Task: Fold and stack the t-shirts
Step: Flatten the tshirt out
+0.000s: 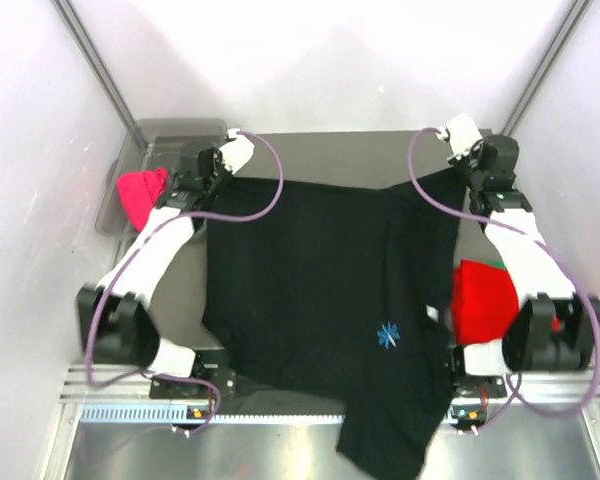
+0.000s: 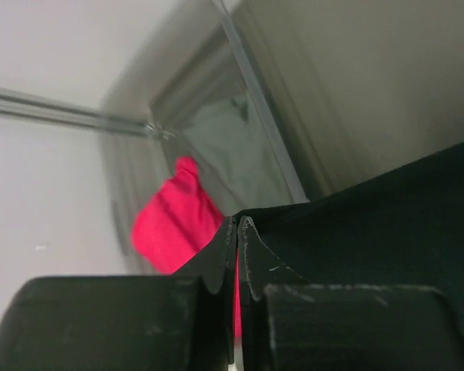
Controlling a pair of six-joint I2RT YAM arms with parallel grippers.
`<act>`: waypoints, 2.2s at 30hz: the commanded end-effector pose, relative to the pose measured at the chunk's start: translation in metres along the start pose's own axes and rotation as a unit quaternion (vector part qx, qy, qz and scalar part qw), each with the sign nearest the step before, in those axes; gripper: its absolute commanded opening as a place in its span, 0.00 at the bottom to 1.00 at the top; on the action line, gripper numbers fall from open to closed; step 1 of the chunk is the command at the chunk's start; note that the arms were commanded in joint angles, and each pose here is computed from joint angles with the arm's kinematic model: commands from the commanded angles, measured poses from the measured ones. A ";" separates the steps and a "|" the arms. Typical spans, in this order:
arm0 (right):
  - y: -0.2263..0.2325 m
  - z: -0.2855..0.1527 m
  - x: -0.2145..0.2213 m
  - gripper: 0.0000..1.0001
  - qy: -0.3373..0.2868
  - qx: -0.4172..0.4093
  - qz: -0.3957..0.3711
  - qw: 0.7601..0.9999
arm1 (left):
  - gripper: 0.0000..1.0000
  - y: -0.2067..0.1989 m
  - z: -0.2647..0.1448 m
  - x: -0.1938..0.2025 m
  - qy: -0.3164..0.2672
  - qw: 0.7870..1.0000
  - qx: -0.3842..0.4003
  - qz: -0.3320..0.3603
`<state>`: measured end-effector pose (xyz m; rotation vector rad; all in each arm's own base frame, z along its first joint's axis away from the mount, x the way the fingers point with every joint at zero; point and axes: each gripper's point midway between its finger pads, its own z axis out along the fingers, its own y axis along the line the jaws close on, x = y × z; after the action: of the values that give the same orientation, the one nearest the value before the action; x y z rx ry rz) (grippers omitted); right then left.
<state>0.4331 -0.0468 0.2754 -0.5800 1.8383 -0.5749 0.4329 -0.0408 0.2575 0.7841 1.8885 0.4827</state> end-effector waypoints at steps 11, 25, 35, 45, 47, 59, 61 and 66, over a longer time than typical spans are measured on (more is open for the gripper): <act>-0.047 0.161 0.014 0.00 0.002 0.115 0.029 0.993 | 0.00 -0.018 0.178 0.001 -0.034 0.998 -0.045 -0.036; -0.032 0.217 0.027 0.00 0.027 0.101 0.090 0.990 | 0.00 0.019 0.261 -0.081 -0.195 0.961 -0.195 0.019; -0.002 0.226 0.025 0.00 0.027 0.090 0.044 0.995 | 0.00 0.007 0.261 -0.166 -0.392 0.896 -0.208 0.035; 0.017 0.238 0.026 0.00 0.038 0.075 0.078 0.993 | 0.00 -0.037 0.267 -0.198 -0.466 0.864 -0.171 0.085; 0.014 0.235 0.026 0.00 0.037 0.082 0.084 0.992 | 0.00 -0.041 0.270 -0.186 -0.452 0.873 -0.169 0.075; 0.008 0.224 0.007 0.00 0.020 0.083 0.117 0.989 | 0.00 -0.020 0.249 -0.226 -0.508 0.828 -0.183 0.151; 0.010 0.223 0.008 0.00 0.023 0.082 0.117 0.990 | 0.00 -0.019 0.242 -0.229 -0.511 0.819 -0.191 0.179; -0.003 0.221 0.014 0.00 0.048 0.115 0.111 0.986 | 0.00 0.017 0.232 -0.221 -0.471 0.829 -0.260 0.153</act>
<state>0.6340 -0.0811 0.1422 -0.2733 1.9595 -0.6161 0.7273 -0.2042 0.2566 0.8212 0.7362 0.5077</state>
